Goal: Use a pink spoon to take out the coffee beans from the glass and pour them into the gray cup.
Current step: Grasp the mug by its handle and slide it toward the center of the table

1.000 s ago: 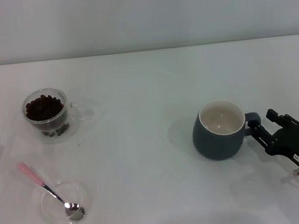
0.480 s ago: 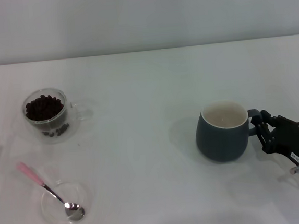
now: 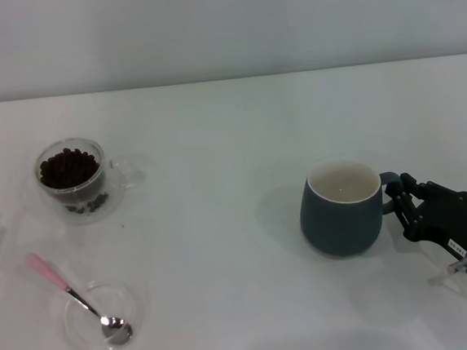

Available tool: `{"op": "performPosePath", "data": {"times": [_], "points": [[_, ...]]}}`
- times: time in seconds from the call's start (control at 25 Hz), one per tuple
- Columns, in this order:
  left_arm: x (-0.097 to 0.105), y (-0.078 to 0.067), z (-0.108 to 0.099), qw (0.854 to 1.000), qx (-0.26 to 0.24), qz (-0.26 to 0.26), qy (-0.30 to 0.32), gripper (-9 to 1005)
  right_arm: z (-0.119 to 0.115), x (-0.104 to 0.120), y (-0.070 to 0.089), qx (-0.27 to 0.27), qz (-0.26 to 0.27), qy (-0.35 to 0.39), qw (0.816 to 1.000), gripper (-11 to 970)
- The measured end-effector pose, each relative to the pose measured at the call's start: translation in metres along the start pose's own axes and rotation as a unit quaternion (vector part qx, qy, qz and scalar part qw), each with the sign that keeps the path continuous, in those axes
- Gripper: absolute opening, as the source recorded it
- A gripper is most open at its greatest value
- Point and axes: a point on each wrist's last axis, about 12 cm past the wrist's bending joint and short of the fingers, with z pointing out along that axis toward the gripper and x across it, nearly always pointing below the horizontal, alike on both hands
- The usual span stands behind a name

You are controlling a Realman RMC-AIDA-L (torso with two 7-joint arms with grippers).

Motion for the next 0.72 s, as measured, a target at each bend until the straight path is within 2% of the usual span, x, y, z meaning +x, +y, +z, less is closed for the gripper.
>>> {"op": "performPosePath", "data": {"times": [0.36, 0.72], "points": [[0.0, 0.0, -0.001, 1.0, 0.0, -0.001, -0.001, 767, 0.003, -0.001, 0.008, -0.013, 0.006, -0.004, 1.0, 182], [0.001, -0.003, 0.001, 1.0, 0.007, -0.002, 0.0, 766, 0.011, -0.004, 0.026, -0.06, -0.006, -0.009, 0.998, 182]]}}
